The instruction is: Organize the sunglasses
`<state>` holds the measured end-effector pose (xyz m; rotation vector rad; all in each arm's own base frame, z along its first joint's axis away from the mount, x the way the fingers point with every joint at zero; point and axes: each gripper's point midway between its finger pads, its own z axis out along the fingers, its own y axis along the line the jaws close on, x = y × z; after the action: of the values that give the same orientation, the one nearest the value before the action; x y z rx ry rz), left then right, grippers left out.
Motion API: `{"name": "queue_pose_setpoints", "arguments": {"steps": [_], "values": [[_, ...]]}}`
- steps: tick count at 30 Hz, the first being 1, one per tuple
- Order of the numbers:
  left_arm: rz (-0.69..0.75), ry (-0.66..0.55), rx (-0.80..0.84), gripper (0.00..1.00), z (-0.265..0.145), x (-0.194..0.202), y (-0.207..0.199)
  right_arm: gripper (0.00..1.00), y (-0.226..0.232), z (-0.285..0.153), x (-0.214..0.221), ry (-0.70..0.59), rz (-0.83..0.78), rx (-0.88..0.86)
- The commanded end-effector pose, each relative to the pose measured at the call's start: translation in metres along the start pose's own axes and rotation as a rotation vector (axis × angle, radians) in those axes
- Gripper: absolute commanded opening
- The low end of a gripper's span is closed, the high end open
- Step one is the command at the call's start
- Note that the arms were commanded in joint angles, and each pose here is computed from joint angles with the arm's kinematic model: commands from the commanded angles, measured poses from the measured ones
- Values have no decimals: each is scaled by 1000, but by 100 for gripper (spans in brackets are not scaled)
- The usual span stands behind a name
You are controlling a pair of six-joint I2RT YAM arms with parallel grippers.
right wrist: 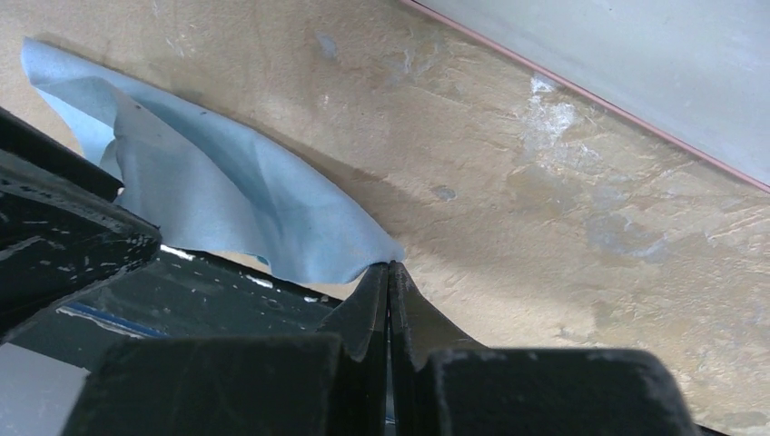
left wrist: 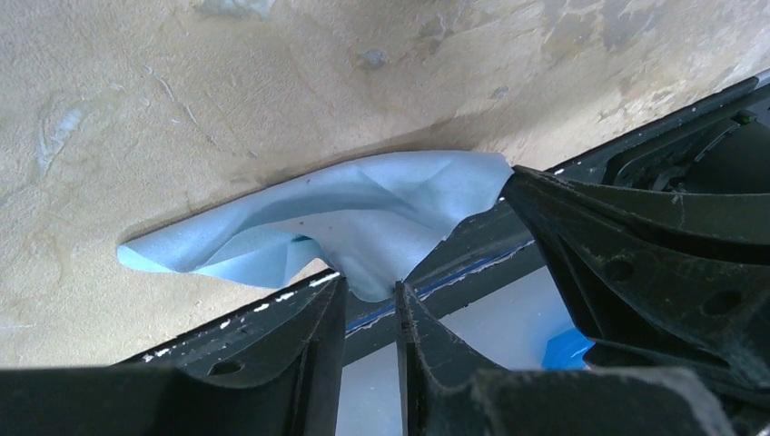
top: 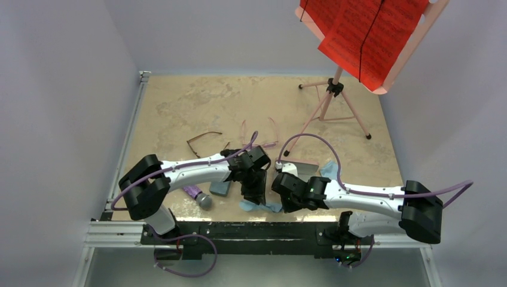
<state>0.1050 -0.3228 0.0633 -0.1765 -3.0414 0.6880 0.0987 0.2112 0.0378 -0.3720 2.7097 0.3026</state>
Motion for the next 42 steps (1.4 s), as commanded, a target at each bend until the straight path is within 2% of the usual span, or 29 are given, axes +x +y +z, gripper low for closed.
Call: {"name": "queue_pose_setpoints", "arguments": {"steps": [1,14,18,26,42], "values": [[43,-20,34,31,-13,-6,-15,0,-4,0,-7,-40,-7,13],[71,-34,5,31,-9,-16,-19,0,-7,1,-7,-48,-26,24],[63,-34,-30,35,-2,-19,-13,0,-9,2,-5,-48,-23,28],[5,-123,-154,39,9,-51,1,0,-11,6,-1,-39,-17,30],[35,-72,-201,36,44,-52,6,0,-8,8,-2,-51,-2,12]]}}
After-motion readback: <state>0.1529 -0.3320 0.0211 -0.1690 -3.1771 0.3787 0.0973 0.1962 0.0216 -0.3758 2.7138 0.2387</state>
